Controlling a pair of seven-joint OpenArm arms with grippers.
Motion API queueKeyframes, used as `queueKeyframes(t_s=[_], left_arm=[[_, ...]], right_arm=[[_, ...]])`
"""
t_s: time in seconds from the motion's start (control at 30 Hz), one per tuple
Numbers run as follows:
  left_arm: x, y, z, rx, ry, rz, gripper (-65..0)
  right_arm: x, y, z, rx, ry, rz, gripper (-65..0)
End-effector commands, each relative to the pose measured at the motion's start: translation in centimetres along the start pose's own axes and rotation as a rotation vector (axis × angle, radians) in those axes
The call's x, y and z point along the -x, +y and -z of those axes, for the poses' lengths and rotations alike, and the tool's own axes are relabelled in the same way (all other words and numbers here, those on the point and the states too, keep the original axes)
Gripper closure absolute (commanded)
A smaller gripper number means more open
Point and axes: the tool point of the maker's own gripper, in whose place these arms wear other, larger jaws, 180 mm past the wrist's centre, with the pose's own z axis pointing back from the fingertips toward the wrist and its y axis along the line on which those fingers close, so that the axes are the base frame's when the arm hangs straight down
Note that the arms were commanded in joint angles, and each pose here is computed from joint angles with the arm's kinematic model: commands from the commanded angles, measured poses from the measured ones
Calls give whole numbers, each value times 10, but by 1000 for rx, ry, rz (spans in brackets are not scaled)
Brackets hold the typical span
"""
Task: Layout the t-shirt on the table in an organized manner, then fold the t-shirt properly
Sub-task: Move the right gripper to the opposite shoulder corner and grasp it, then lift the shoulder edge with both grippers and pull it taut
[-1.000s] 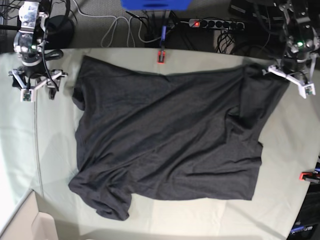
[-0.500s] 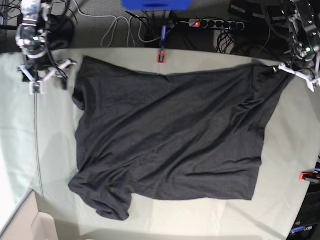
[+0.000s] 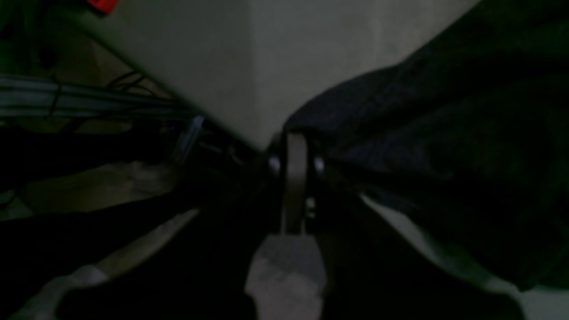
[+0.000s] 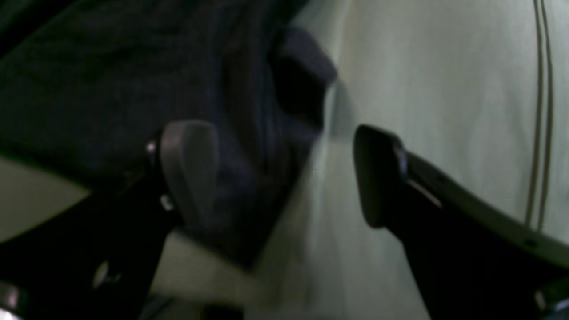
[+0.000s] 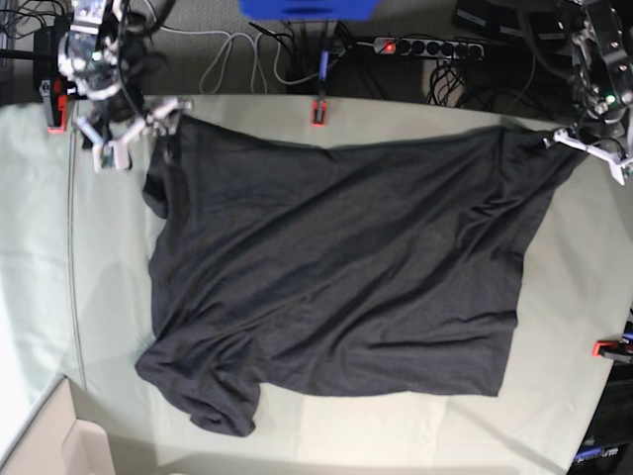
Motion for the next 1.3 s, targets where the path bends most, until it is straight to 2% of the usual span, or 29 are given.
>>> queueKeyframes(t_s=[0.0,0.23,0.3,0.37,0.4,0.53,0.57,0.73,0.97,1.07,1.27], left_arm=[[-17,5,-2,-10,-50,10,-4],[-17,3,-2,-7,-50,5,-4],[-17,3,-2,-7,-50,5,-4],[-18,4,-2,-9,-52,7,-4],[-18,4,-2,-9,-53,8,-4],[-19,6,-3,-12,-56,7,-4],[-19,6,-3,-12,-56,7,-4],[-20,5,-3,-12,-59,8,-4],[-55,-3,-22,4,-165,22,-4],[-62,-5,-26,8,-187,24,-4],[-74,-10,-27,18,-213,11,-4]], right_arm=[[-7,6,-2,-22,-32,-5,-481],[13,19,-8,-48,14,10,-478],[20,21,-6,-51,30,25,-447],[23,21,-6,-52,38,29,-371],[23,21,-6,-52,38,29,-315],[21,21,-6,-51,31,27,-23],[18,19,-6,-46,24,24,0],[-17,16,-12,-33,-60,-18,0],[-82,16,-30,-14,-219,-103,0],[-97,14,-29,-10,-255,-120,0],[-110,-5,-5,15,-192,-156,0]])
